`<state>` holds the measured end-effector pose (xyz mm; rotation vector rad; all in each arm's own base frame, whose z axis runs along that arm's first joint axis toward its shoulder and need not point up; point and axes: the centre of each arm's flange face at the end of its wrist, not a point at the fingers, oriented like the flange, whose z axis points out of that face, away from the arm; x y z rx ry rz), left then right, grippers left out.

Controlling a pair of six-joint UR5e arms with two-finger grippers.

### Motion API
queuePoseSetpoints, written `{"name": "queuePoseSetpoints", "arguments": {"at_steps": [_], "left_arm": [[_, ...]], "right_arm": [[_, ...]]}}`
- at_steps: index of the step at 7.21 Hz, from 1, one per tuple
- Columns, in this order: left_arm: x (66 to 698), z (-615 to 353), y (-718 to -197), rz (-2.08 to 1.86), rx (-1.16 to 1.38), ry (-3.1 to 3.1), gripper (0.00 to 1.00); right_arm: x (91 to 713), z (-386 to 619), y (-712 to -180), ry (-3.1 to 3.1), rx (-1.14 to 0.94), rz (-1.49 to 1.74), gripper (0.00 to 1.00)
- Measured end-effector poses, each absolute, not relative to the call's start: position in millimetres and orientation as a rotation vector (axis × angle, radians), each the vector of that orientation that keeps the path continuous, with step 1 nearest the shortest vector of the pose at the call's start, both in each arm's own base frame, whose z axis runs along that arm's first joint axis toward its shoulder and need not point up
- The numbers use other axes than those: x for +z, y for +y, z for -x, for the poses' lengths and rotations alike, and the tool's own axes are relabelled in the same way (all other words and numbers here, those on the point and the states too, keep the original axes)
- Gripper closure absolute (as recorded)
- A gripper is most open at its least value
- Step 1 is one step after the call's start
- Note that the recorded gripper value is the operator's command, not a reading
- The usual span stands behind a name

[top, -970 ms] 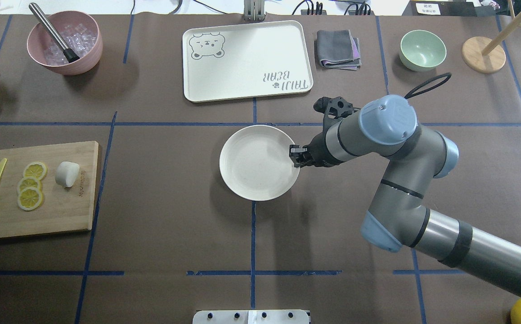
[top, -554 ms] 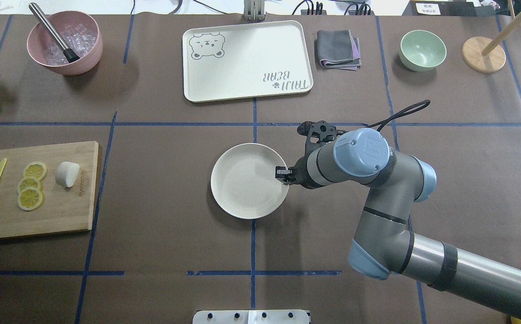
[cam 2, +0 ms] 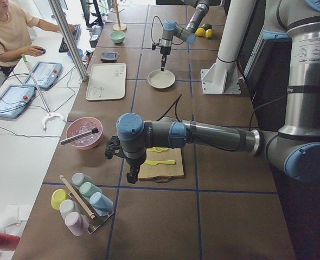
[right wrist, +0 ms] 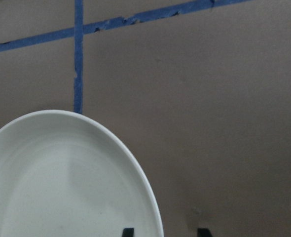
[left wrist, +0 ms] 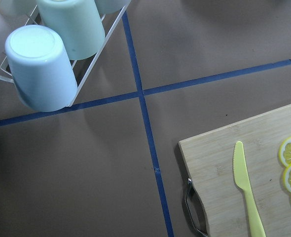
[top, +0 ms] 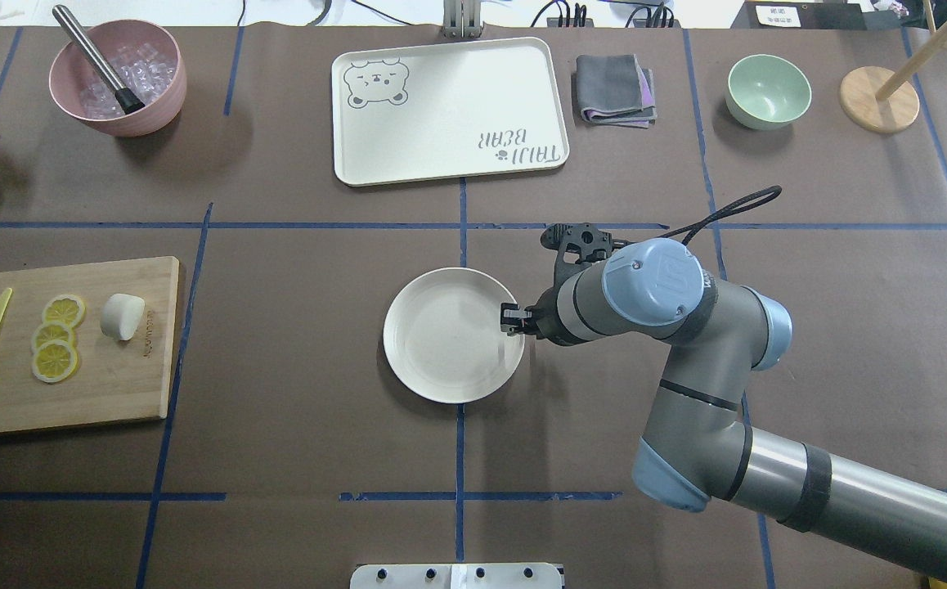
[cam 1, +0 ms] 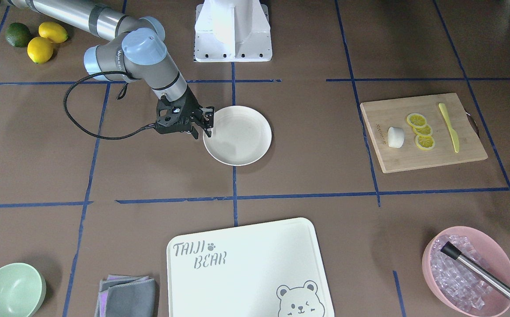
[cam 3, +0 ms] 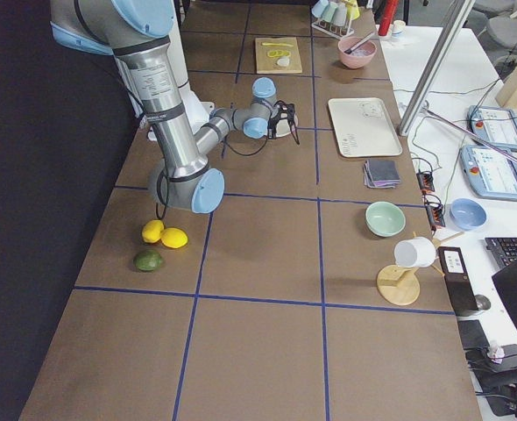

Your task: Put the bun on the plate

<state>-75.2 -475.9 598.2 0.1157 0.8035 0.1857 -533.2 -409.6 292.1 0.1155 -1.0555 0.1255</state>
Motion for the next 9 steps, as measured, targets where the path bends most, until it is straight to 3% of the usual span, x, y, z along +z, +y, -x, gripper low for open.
{"name": "queuePoseSetpoints", "arguments": {"at_steps": [2, 5, 9], "left_arm": [[604, 74, -470, -0.106, 0.183, 0.805, 0.00], [607, 74, -467, -0.099, 0.180, 0.806, 0.00], [603, 74, -464, -0.106, 0.184, 0.802, 0.00]], "right_arm": [[290, 473, -456, -1.005, 0.102, -0.086, 0.00], [303, 305, -516, -0.825, -0.072, -0.115, 0.00], [448, 76, -480, -0.733, -0.325, -0.141, 0.00]]}}
